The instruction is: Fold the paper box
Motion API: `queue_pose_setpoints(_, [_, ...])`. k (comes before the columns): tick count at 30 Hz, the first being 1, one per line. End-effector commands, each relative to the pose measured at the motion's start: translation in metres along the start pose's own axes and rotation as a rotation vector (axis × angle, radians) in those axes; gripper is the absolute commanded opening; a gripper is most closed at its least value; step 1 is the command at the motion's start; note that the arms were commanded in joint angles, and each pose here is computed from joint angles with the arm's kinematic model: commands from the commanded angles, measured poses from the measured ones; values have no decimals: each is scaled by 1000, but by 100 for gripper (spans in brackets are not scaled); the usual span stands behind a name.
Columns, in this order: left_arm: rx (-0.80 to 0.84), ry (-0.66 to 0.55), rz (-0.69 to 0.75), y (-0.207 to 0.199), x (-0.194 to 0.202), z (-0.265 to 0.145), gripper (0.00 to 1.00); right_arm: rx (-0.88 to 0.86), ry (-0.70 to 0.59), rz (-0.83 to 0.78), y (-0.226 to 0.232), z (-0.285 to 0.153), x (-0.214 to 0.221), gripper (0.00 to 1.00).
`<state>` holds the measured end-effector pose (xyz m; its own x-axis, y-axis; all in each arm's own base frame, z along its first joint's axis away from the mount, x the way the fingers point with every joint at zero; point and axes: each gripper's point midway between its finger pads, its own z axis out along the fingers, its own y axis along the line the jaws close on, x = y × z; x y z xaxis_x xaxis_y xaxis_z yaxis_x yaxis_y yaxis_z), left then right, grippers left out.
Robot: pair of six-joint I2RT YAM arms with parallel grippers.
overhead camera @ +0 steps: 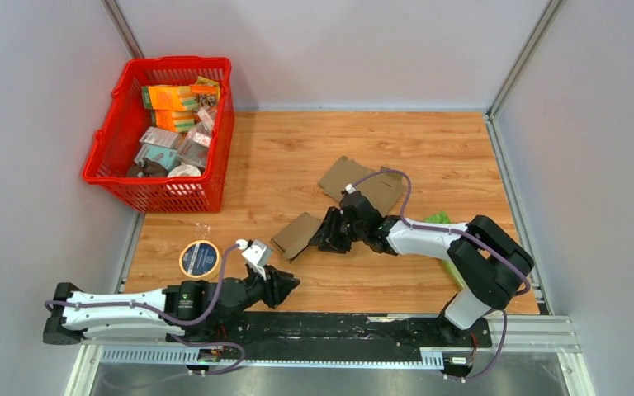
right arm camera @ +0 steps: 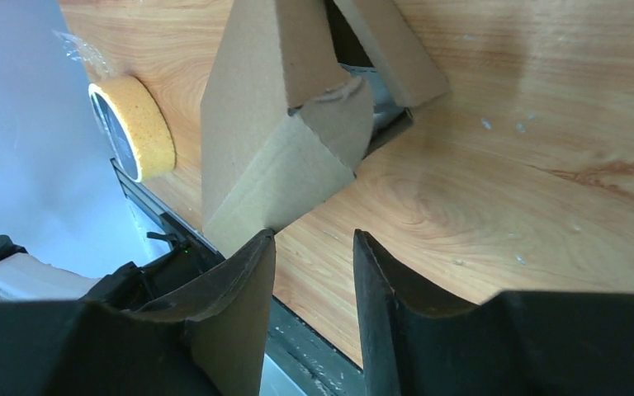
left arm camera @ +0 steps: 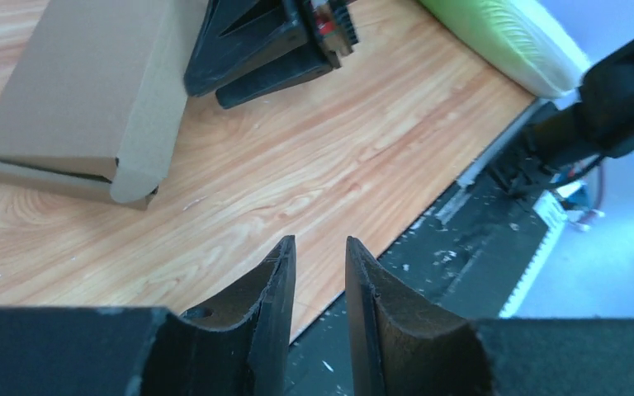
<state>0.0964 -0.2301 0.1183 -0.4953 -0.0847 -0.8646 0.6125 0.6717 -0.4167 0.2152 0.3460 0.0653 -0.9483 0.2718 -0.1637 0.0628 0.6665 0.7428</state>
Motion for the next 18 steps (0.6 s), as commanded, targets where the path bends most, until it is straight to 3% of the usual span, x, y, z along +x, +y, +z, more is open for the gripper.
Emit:
queue_pose_setpoints(1, [7, 42, 6, -7, -26, -19, 35, -21, 1, -96, 6, 0, -5, 43])
queue_pose_setpoints(6, [-74, 77, -32, -3, -67, 9, 25, -35, 11, -119, 9, 2, -5, 43])
queue_pose_setpoints(11, [-178, -17, -51, 33, -101, 36, 25, -47, 7, -133, 13, 1, -8, 43])
queue_pose_setpoints(18, [-175, 12, -86, 58, -87, 86, 23, -60, 15, -173, 15, -3, -8, 43])
